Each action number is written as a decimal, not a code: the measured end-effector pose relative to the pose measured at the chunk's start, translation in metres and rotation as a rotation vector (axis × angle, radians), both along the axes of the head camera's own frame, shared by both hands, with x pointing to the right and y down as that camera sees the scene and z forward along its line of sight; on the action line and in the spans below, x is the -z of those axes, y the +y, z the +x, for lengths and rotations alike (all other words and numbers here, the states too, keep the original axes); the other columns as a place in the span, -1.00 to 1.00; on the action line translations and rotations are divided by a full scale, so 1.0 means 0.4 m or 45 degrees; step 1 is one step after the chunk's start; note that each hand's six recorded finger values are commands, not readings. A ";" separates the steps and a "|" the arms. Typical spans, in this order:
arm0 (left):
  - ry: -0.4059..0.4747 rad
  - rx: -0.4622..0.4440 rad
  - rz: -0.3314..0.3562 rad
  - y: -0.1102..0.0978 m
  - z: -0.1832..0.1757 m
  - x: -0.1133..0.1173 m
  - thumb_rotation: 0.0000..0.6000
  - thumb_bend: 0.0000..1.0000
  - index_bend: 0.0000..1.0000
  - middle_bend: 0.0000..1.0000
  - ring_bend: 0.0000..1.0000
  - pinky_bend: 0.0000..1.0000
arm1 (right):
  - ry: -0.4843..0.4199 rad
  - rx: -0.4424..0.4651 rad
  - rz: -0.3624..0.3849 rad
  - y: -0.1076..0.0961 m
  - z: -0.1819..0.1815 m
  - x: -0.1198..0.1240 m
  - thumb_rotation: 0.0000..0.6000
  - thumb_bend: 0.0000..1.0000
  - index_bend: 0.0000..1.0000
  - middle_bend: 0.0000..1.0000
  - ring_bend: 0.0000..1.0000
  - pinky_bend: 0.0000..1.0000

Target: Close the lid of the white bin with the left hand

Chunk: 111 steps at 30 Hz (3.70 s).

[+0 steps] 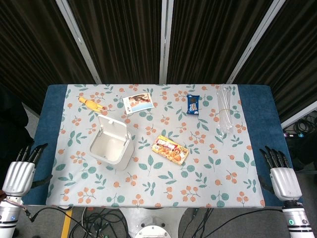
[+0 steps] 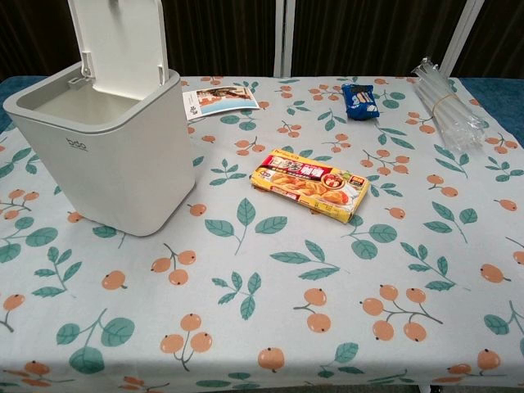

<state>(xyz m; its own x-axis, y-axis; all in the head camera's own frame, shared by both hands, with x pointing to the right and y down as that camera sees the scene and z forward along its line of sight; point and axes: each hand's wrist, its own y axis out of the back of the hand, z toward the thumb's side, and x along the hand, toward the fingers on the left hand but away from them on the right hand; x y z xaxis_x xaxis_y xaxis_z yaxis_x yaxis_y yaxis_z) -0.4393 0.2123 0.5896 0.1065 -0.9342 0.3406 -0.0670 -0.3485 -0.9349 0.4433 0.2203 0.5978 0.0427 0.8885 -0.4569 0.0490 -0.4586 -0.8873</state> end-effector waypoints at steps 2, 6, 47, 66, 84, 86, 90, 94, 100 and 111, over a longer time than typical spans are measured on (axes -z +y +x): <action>0.001 0.002 -0.003 0.001 -0.002 0.001 1.00 -0.99 -0.78 -0.68 -0.95 -0.77 | 0.004 0.005 -0.006 0.001 -0.005 -0.004 1.00 -0.49 -1.00 -1.00 -1.00 -1.00; 0.005 0.009 -0.011 0.006 -0.007 0.001 1.00 -0.99 -0.78 -0.68 -0.95 -0.77 | 0.000 0.007 -0.013 0.001 -0.015 -0.011 1.00 -0.48 -1.00 -1.00 -1.00 -1.00; 0.238 -0.530 0.189 -0.296 0.395 0.118 1.00 0.79 -0.86 -0.73 -0.95 -0.77 | 0.009 0.013 -0.039 0.001 -0.002 -0.016 1.00 -0.48 -1.00 -1.00 -1.00 -1.00; 0.081 -0.648 -0.047 -0.362 0.525 0.041 1.00 0.86 -0.89 -0.71 -0.95 -0.80 | 0.010 -0.012 -0.042 0.005 0.019 -0.020 1.00 -0.48 -1.00 -1.00 -1.00 -1.00; -0.010 -0.619 -0.170 -0.276 0.460 0.082 1.00 0.88 -0.68 -0.41 -0.79 -0.80 | 0.019 -0.021 -0.057 0.007 0.022 -0.030 1.00 -0.48 -1.00 -1.00 -1.00 -1.00; -0.015 -0.607 -0.181 -0.262 0.446 0.086 1.00 0.88 -0.66 -0.41 -0.79 -0.80 | 0.019 -0.022 -0.064 0.008 0.021 -0.033 1.00 -0.48 -1.00 -1.00 -1.00 -1.00; -0.006 -0.587 -0.199 -0.237 0.428 0.088 1.00 0.88 -0.63 -0.39 -0.77 -0.80 | 0.020 -0.017 -0.075 0.010 0.016 -0.039 1.00 -0.48 -1.00 -1.00 -1.00 -1.00; 0.008 -0.576 -0.221 -0.215 0.415 0.079 1.00 0.88 -0.63 -0.39 -0.77 -0.80 | 0.021 -0.013 -0.076 0.010 0.012 -0.040 1.00 -0.48 -1.00 -1.00 -1.00 -1.00; 0.027 -0.552 -0.258 -0.189 0.398 0.052 1.00 0.88 -0.63 -0.39 -0.77 -0.80 | 0.027 -0.010 -0.087 0.012 0.009 -0.044 1.00 -0.48 -1.00 -1.00 -1.00 -1.00; 0.058 -0.528 -0.294 -0.161 0.385 0.016 1.00 0.88 -0.63 -0.39 -0.77 -0.80 | 0.026 -0.006 -0.102 0.016 0.005 -0.052 1.00 -0.48 -1.00 -1.00 -1.00 -1.00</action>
<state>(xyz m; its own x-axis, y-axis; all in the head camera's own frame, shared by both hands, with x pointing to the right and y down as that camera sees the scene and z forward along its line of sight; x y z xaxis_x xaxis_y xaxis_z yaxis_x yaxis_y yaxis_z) -0.2853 0.1478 0.5832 0.4742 -0.7100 0.5206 0.0825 -0.5529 -0.8292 0.4454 0.2268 0.6187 0.0287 0.8494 -0.5269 0.0336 -0.5277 -0.8488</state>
